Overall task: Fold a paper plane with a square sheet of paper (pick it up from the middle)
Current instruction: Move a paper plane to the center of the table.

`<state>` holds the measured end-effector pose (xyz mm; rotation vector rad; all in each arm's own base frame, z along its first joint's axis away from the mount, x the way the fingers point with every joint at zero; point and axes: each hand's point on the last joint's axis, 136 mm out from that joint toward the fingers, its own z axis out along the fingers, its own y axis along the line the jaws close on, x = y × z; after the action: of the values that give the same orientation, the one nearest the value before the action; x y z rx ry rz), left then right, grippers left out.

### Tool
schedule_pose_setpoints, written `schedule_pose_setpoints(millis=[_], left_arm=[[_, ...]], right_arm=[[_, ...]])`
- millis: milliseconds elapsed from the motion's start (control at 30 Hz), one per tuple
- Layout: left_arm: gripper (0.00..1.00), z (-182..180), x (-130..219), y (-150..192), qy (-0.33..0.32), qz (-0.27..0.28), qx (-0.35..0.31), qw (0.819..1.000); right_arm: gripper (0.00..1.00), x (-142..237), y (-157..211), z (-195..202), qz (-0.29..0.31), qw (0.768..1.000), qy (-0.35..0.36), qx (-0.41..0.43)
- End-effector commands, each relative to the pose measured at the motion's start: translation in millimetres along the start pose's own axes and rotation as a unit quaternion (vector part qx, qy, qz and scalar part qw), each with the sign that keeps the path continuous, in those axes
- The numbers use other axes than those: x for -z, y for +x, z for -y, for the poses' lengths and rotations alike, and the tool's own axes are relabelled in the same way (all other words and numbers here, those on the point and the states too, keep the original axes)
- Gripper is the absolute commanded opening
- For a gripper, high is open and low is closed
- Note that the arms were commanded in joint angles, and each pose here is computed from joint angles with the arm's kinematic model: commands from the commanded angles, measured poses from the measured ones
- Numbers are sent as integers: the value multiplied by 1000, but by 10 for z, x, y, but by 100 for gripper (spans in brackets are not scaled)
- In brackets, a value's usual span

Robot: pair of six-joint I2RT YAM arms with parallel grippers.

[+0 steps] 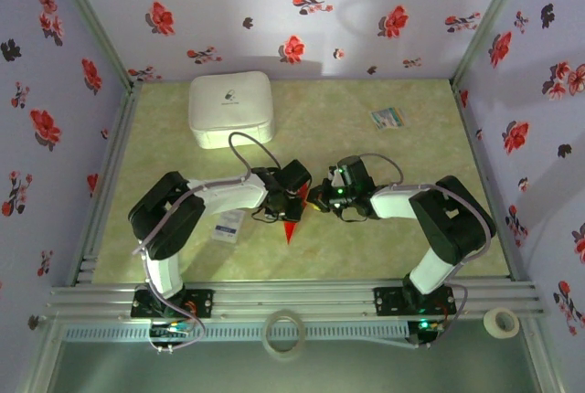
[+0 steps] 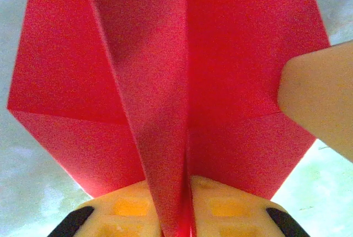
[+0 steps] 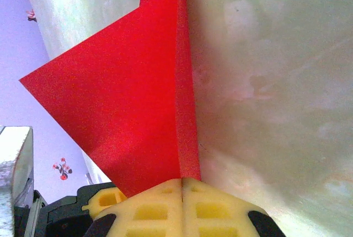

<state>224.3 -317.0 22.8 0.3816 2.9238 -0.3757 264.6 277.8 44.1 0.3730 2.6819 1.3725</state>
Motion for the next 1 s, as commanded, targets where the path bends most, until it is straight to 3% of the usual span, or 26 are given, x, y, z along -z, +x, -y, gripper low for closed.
schedule_pose_setpoints(millis=[0,167,300,600,967], left_arm=[[15,-11,-72,35,-8,-8,6,1000],[14,-15,-88,29,-10,-8,15,1000],[13,-12,-96,16,-14,-7,23,1000],[10,-41,-23,-80,-39,11,48,998],[5,-177,112,-206,-95,38,77,992]], right_arm=[[6,-5,2,22,0,1000,9,6],[24,144,-23,20,11,999,31,21],[32,368,-76,144,33,996,76,30],[34,785,-152,327,80,992,98,17],[35,765,-130,410,79,993,90,4]])
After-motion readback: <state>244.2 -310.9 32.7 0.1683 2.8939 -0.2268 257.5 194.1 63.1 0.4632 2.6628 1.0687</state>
